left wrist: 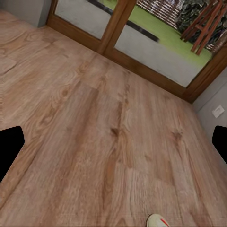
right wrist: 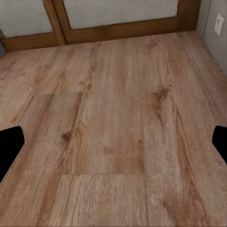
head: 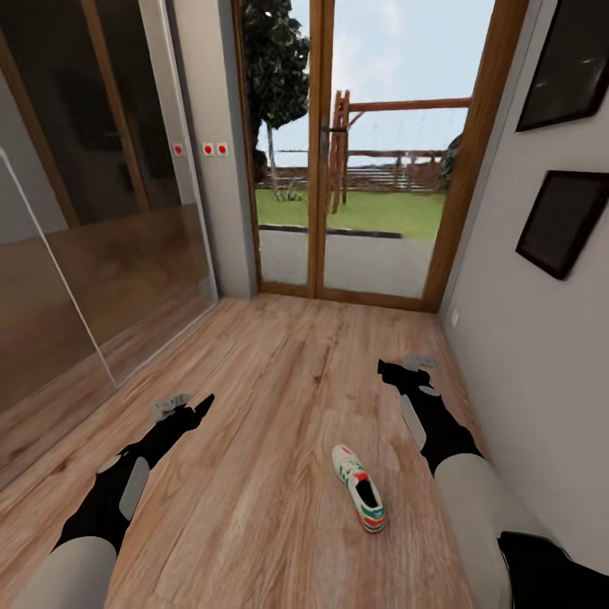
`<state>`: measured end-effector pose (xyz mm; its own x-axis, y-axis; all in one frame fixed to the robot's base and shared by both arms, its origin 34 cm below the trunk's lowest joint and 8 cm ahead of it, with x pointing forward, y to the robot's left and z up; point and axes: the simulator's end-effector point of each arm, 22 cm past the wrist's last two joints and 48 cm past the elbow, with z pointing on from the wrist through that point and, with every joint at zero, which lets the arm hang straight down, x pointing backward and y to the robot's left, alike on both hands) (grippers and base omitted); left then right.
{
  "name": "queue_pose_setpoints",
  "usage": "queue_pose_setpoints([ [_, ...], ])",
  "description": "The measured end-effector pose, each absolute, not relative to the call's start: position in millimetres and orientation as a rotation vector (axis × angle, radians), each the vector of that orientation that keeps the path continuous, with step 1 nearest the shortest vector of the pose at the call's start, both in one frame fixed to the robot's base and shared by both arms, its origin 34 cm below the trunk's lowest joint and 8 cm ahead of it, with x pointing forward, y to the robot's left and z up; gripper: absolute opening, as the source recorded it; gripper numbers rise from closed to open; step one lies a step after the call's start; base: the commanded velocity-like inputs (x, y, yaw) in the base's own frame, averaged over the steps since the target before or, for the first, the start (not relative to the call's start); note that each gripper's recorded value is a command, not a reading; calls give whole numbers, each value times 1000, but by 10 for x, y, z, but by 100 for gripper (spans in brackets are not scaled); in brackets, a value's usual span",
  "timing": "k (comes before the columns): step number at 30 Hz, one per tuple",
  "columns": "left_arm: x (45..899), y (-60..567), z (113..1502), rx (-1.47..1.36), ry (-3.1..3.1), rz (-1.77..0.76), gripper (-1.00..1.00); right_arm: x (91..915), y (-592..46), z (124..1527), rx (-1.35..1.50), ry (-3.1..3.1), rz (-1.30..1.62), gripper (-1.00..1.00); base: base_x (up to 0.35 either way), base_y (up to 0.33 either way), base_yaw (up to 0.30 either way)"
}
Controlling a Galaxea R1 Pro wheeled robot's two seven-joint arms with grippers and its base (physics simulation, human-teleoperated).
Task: Pick up the two gym shoes and the two sandals from the corridor floor and place them onto the hallstand (shoe rack) in the corridor, making sure they are on the rack and not on the floor. Arrange them so the two gym shoes are next to each other and the two sandals are next to each other.
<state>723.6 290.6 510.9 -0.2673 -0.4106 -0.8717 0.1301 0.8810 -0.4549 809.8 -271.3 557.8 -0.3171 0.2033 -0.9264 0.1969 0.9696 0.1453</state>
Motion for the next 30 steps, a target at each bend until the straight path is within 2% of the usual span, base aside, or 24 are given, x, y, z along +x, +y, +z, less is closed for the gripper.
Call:
queue_pose_setpoints([
  [8,7236,2907,5106,-214,1771,-524,100,8097,-2715,5574,290,1904,6,100,275,-92,166],
  [13,7236,2905,5104,-213,1771,-525,100,8097,-2717,5571,290,1905,5,100,73,-91,13],
  [21,7236,2907,5104,-214,1771,-525,100,8097,-2719,5571,291,1905,4,100,63,-221,1],
  [30,7236,2907,5102,-214,1771,-525,100,8098,-2706,5573,291,1904,6,100,7,-62,0],
])
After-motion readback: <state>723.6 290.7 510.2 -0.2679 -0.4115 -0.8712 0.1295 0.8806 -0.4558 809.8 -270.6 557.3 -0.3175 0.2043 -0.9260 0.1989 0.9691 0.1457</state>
